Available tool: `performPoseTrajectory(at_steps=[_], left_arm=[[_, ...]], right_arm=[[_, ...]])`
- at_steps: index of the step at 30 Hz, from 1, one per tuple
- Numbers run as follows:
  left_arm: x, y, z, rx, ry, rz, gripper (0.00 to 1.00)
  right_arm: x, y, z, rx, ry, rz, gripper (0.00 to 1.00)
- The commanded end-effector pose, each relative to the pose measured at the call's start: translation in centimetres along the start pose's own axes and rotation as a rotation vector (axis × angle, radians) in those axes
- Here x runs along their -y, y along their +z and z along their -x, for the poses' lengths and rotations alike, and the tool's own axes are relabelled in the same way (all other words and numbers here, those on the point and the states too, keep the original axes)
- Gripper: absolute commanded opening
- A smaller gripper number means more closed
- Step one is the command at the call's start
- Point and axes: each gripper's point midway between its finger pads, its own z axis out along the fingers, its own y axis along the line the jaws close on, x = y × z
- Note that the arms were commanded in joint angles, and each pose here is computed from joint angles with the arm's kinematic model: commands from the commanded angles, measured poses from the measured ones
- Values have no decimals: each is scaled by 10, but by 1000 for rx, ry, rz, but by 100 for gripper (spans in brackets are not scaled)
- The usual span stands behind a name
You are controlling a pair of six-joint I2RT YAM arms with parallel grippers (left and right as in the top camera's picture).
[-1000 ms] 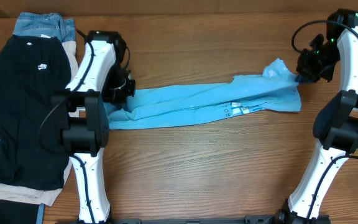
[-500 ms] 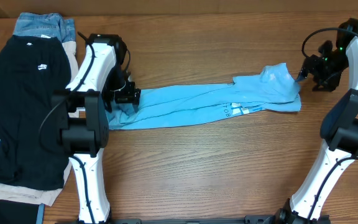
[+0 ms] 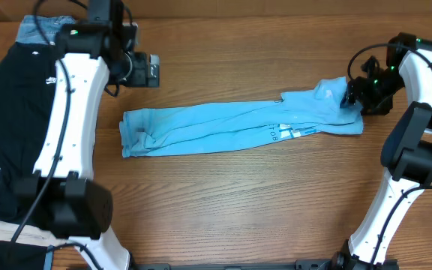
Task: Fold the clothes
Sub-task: 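Fold the top edge down over the folded hem with both grippers, then release the left gripper and move it to the strip's left end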
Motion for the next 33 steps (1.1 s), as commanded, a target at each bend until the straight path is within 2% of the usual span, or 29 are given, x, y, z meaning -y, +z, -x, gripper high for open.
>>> performPoseTrajectory(at_steps=[1,5,7,9,10,12,21,24,33], left_arm=[[-4,-30,13,100,-5,8,100],[-7,-32,14,110,-11,11,100],[-7,-32,14,107,-11,12,100],[-7,-32,14,107,-11,12,100],[-8,-32,14,109,-12,12,99],[-8,-32,15,111,-12,12,99],[-13,-32,16,118,-13,41,100],[-12,-32,18,124,-13,40,100],[-25,-35,26,157,-42,42,100]], right_arm=[[0,19,-4,-11,-19,19,68],[-6,37,-7,-14,-35,33,59],[-8,42,-7,-13,-41,34,50],[-9,43,-6,-8,-38,33,32],[-10,43,-5,-3,-34,33,17],[-10,40,-2,7,-14,32,4],[10,-8,12,65,79,41,4],[14,-54,22,126,97,64,4],[-24,-99,10,116,28,143,4]])
